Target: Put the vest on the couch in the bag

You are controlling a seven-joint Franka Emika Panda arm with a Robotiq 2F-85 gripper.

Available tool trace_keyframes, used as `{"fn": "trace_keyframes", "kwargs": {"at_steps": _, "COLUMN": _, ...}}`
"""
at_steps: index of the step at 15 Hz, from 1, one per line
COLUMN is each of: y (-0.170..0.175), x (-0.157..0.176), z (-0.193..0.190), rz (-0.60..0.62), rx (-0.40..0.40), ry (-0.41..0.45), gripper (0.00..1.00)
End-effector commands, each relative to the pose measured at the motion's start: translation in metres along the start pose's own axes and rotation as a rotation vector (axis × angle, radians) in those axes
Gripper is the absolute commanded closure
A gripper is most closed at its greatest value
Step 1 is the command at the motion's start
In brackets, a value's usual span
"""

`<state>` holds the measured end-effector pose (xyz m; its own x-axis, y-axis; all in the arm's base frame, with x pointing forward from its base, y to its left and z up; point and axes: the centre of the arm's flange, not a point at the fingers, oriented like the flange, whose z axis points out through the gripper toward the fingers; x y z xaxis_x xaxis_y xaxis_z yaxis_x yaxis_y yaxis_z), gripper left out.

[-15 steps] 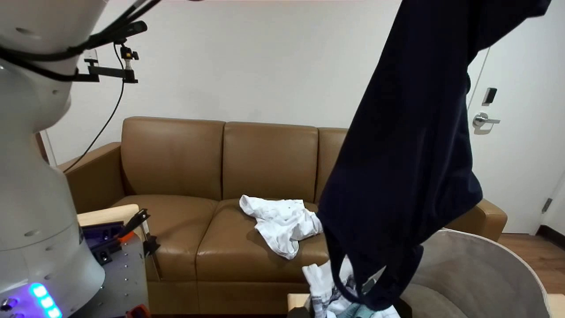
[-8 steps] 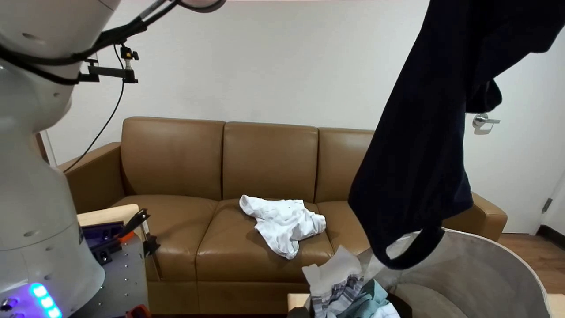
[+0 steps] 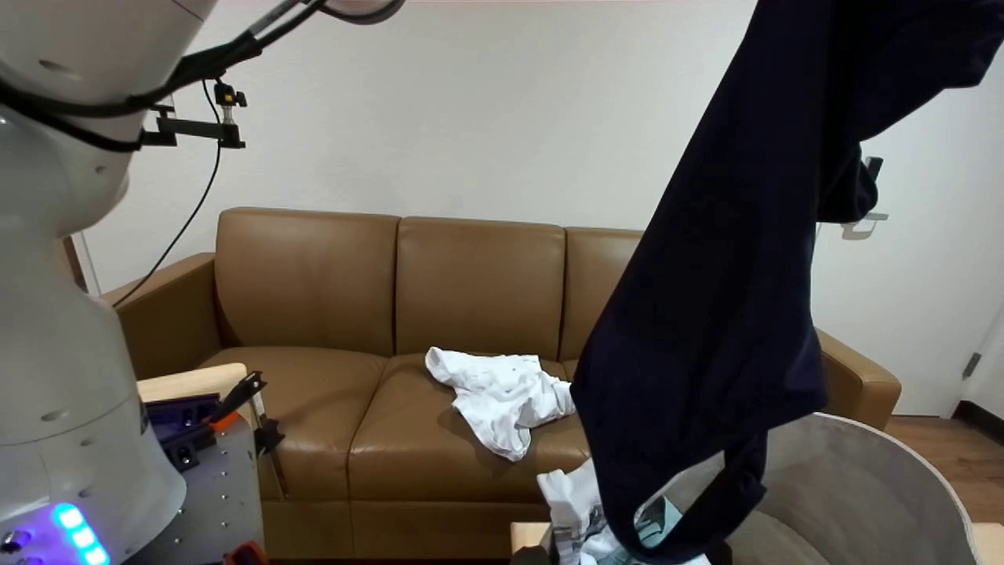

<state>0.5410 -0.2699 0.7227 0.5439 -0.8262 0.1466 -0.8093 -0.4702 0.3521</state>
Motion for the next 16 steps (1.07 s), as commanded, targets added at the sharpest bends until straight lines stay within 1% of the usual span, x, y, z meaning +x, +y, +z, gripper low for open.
{"fn": "trace_keyframes", "kwargs": {"at_steps": 1, "y": 0.001, "x": -0.001, "z": -0.002, "rz": 0.000, "rx": 0.003, "ry": 0.002, "gripper": 0.93}}
{"fn": "trace_keyframes", "kwargs": {"at_steps": 2, "y": -0.002, "x": 0.001, "z": -0.006, "rz": 0.007, "rx": -0.003, "ry": 0.017, "gripper": 0.94}}
{"fn": "trace_keyframes", "kwargs": {"at_steps": 3, "y": -0.004, "x": 0.008, "z": 0.002, "rz": 0.003, "rx": -0.010, "ry": -0.006, "gripper": 0.94}}
{"fn": "trace_keyframes", "kwargs": {"at_steps": 4, "y": -0.005, "x": 0.012, "z": 0.022, "rz": -0.007, "rx": -0.002, "ry": -0.052, "gripper": 0.94}}
{"fn": "trace_keyframes", "kwargs": {"at_steps": 5, "y": -0.003, "x": 0.013, "z": 0.050, "rz": -0.003, "rx": -0.006, "ry": -0.100, "gripper": 0.93}}
{"fn": "trace_keyframes", "kwargs": {"at_steps": 10, "y": 0.001, "x": 0.011, "z": 0.157, "rz": 0.013, "rx": 0.005, "ry": -0.311, "gripper": 0.93}}
{"fn": "trace_keyframes", "kwargs": {"at_steps": 12, "y": 0.002, "x": 0.012, "z": 0.189, "rz": 0.017, "rx": 0.004, "ry": -0.358, "gripper": 0.93}}
{"fn": "trace_keyframes", "kwargs": {"at_steps": 14, "y": -0.002, "x": 0.013, "z": 0.213, "rz": 0.011, "rx": -0.020, "ry": -0.383, "gripper": 0.93}}
{"fn": "trace_keyframes", "kwargs": {"at_steps": 16, "y": -0.013, "x": 0.013, "z": 0.230, "rz": -0.022, "rx": -0.051, "ry": -0.411, "gripper": 0.93}}
